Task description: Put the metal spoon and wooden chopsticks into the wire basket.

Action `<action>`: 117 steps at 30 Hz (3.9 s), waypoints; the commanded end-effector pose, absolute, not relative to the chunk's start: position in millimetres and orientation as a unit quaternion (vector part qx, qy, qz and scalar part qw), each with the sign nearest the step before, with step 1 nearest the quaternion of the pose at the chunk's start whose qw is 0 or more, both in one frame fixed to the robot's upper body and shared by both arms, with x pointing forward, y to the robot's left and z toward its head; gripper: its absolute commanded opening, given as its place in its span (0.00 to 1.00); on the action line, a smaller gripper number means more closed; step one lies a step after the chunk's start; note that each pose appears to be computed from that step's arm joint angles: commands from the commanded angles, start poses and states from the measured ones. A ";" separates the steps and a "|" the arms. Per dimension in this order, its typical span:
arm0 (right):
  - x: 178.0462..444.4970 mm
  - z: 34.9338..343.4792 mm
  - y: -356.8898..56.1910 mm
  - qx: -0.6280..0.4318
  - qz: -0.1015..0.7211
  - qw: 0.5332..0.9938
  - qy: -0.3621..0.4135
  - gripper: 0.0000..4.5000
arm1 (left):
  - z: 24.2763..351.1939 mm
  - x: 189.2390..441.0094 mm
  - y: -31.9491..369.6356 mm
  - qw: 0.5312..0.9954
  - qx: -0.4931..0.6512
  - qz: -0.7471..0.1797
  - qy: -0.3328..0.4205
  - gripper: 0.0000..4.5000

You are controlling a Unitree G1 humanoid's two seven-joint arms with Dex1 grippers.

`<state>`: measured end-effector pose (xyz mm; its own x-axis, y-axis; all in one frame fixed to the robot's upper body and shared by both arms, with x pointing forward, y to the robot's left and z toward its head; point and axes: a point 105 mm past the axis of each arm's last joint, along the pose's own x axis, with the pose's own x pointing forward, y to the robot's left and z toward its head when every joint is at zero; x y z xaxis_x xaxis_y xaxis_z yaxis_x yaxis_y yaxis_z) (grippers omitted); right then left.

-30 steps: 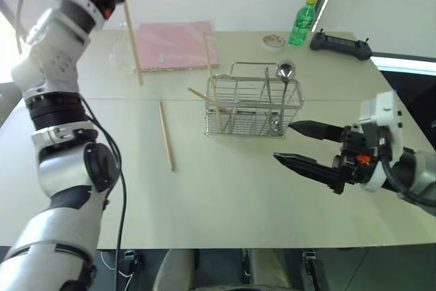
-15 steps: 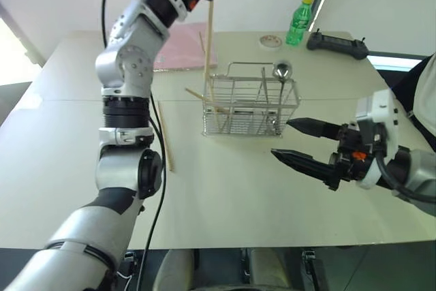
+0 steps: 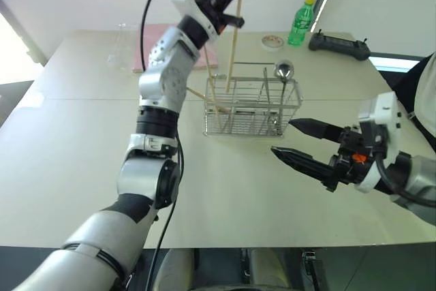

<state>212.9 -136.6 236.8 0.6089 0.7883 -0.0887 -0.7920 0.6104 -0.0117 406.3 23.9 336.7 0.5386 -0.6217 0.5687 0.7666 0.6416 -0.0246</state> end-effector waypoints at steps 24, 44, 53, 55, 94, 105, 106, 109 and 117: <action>215.5 243.3 -134.6 -0.024 0.453 0.891 0.017 0.89 | 387.5 413.4 159.3 0.936 -0.079 -0.277 -0.202 0.90; 211.9 227.2 -126.2 -0.025 0.463 0.886 0.022 0.89 | 162.0 405.3 191.7 0.940 -0.027 -0.093 0.328 0.90; 210.9 226.5 -118.5 -0.011 0.461 0.887 0.010 0.89 | 133.9 402.5 168.0 0.919 -0.016 -0.082 0.384 0.90; 211.1 227.0 -117.7 -0.010 0.460 0.888 0.008 0.89 | 130.1 404.5 163.8 0.918 -0.019 -0.083 0.388 0.90; 210.2 225.1 -133.5 0.005 0.437 0.899 0.012 0.89 | 128.7 441.6 159.0 0.921 -0.119 -0.035 0.370 0.01; 209.7 224.5 -134.2 0.014 0.436 0.899 0.022 0.89 | 384.4 423.2 187.7 0.933 -0.190 -0.152 -0.265 0.01; 210.1 224.4 -133.6 0.017 0.436 0.900 0.020 0.89 | 392.6 418.3 184.9 0.928 -0.188 -0.157 -0.281 0.01; 212.7 226.9 -130.2 0.022 0.437 0.899 0.013 0.89 | 437.6 388.4 148.0 0.891 -0.156 -0.238 -0.354 0.01; 213.0 228.5 -130.3 0.024 0.429 0.903 0.010 0.89 | 443.5 371.0 78.4 0.851 -0.159 -0.354 -0.355 0.01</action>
<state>215.6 -132.1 220.6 0.6343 0.7723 -0.0354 -0.7695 0.6351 0.0671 383.3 84.7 431.6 0.5551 -0.4706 0.6859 0.6942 0.7163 -0.0705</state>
